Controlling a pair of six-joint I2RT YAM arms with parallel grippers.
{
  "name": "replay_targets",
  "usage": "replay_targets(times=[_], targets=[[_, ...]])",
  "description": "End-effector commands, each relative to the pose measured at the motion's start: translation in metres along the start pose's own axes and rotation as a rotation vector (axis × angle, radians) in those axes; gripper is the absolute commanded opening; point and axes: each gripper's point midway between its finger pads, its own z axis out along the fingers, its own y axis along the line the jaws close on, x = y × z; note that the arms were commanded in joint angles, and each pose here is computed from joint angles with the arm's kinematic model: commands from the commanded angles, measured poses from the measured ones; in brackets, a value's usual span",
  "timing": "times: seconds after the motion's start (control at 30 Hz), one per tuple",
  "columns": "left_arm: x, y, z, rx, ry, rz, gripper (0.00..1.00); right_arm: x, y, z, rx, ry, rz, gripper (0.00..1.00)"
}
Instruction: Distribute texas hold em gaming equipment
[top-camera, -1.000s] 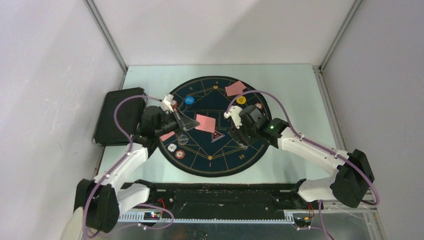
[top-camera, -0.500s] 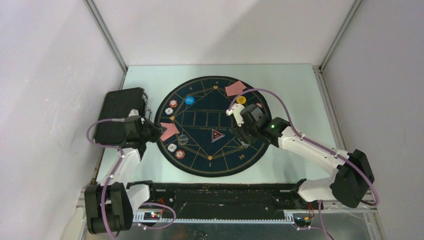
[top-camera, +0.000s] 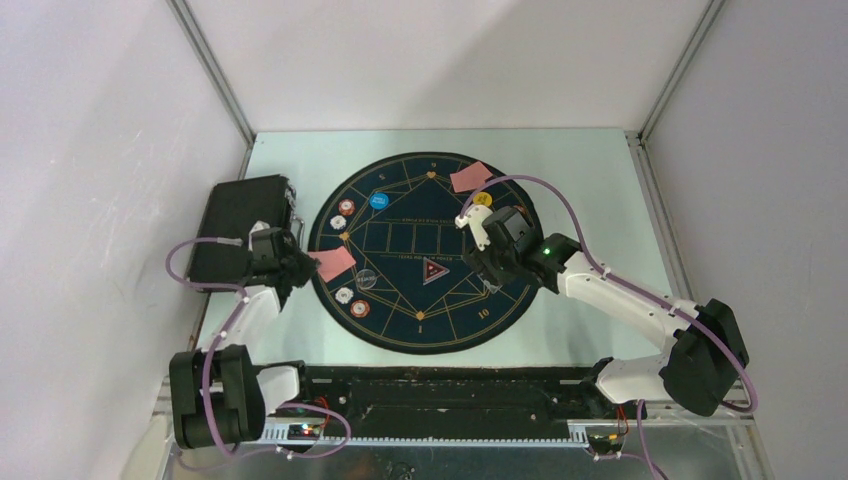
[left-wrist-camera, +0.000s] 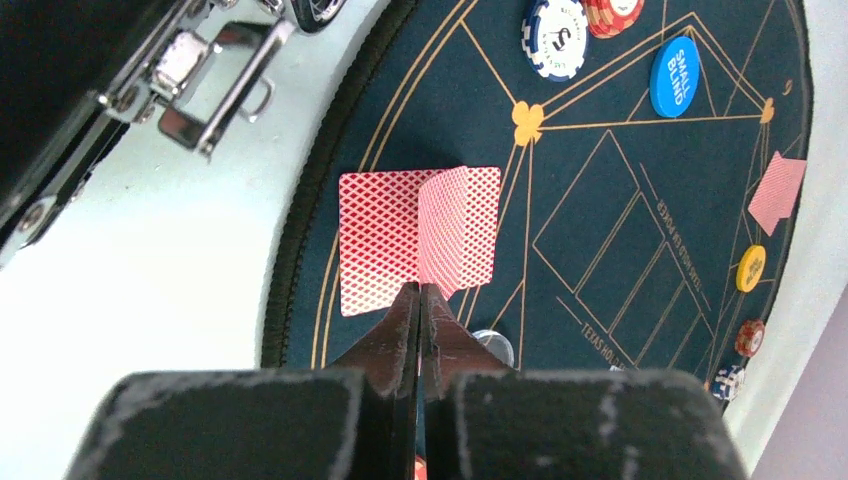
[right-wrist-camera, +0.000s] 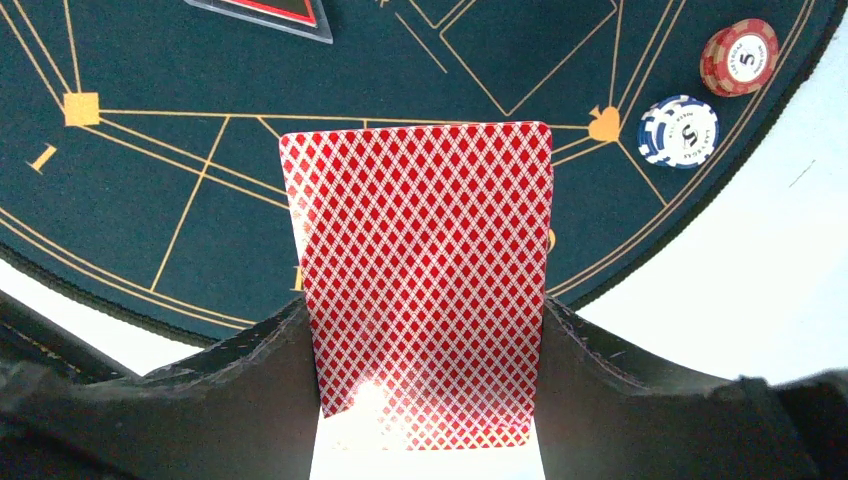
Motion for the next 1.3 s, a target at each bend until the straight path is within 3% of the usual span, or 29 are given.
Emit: replay_targets(times=[0.0, 0.1, 0.23, 0.37, 0.43, 0.5, 0.7, 0.8, 0.93, 1.13, 1.27], targets=[[-0.014, -0.008, 0.004, 0.001, -0.010, 0.038, 0.01, -0.020, -0.009, -0.005, 0.039, -0.070, 0.020, 0.00], [-0.013, -0.004, 0.007, -0.024, 0.003, 0.038, 0.06, -0.020, -0.009, -0.005, 0.042, -0.068, 0.022, 0.00], [-0.016, 0.002, 0.005, -0.066, -0.008, 0.046, 0.24, -0.019, -0.009, -0.004, 0.042, -0.066, 0.021, 0.00], [-0.018, 0.003, 0.000, -0.078, -0.011, 0.055, 0.45, -0.019, -0.009, -0.004, 0.042, -0.064, 0.020, 0.00], [-0.020, 0.002, -0.004, -0.080, -0.020, 0.061, 0.63, -0.019, -0.009, -0.005, 0.042, -0.065, 0.021, 0.00], [-0.022, -0.001, -0.009, -0.066, -0.027, 0.066, 0.76, -0.019, -0.009, -0.005, 0.043, -0.067, 0.020, 0.00], [-0.023, -0.031, -0.039, 0.066, -0.051, 0.106, 0.97, -0.018, -0.006, -0.005, 0.034, -0.063, 0.006, 0.00], [-0.015, -0.060, -0.056, 0.198, -0.039, 0.169, 1.00, -0.019, -0.002, -0.005, 0.026, -0.064, -0.018, 0.00], [0.015, -0.115, -0.084, 0.495, 0.033, 0.281, 1.00, -0.021, 0.006, -0.006, -0.004, -0.075, -0.044, 0.00], [0.091, -0.183, -0.139, 0.901, 0.260, 0.462, 1.00, -0.020, 0.030, -0.008, -0.089, -0.073, -0.130, 0.00], [0.127, -0.203, -0.149, 1.000, 0.402, 0.516, 1.00, -0.019, 0.038, -0.008, -0.114, -0.072, -0.163, 0.00]])
